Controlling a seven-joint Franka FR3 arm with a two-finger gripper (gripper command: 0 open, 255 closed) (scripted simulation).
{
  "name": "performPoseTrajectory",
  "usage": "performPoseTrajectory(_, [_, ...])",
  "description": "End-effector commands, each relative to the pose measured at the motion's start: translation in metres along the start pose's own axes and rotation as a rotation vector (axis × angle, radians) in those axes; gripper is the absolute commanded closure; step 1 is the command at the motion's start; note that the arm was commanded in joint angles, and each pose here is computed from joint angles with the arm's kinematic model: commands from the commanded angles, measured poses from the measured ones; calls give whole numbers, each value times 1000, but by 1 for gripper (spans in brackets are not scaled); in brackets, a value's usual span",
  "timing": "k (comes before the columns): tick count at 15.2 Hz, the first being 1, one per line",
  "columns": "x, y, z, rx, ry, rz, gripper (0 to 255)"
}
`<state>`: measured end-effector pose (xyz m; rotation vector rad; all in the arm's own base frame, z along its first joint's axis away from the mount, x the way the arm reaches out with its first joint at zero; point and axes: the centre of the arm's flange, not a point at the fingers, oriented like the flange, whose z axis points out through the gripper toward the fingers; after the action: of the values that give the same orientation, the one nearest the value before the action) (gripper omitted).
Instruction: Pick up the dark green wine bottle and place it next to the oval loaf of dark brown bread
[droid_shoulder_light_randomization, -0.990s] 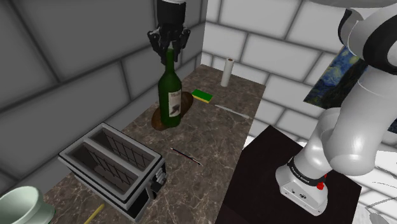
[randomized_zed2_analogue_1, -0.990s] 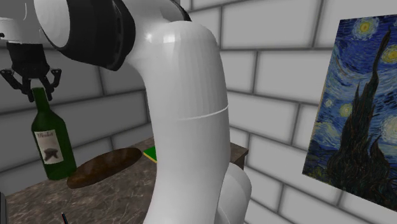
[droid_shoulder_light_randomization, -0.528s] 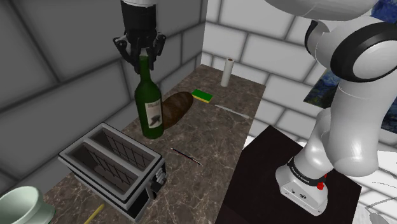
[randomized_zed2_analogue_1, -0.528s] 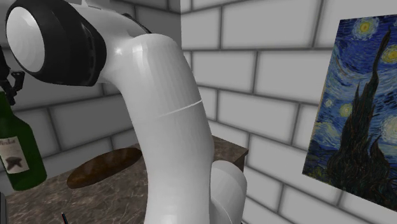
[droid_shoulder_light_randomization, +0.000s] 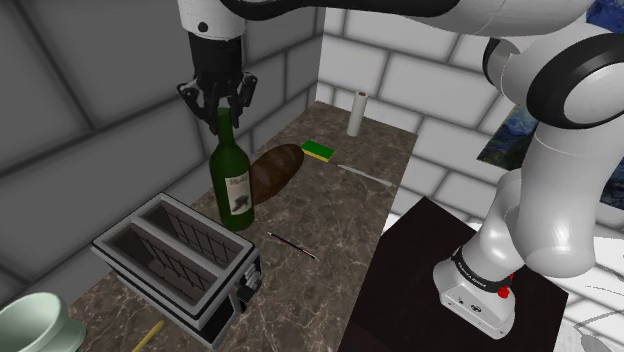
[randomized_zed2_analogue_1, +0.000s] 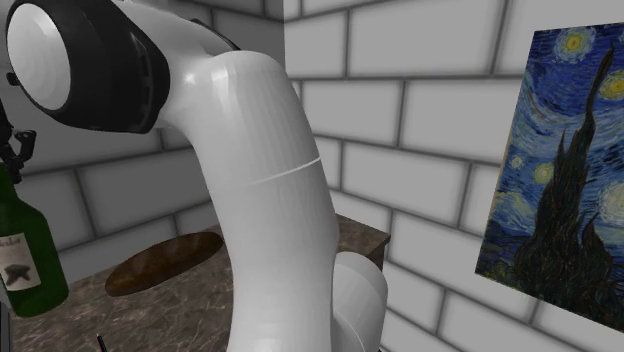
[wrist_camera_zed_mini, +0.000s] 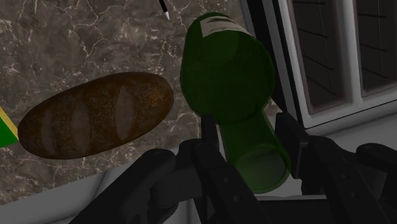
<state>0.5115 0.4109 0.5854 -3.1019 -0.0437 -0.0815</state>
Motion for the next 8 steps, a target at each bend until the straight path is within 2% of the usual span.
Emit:
performPoseTrajectory(1, [0, 0, 10, 1, 1, 0, 255])
performPoseTrajectory(8, [-2, 1, 47, 1, 1, 0, 255])
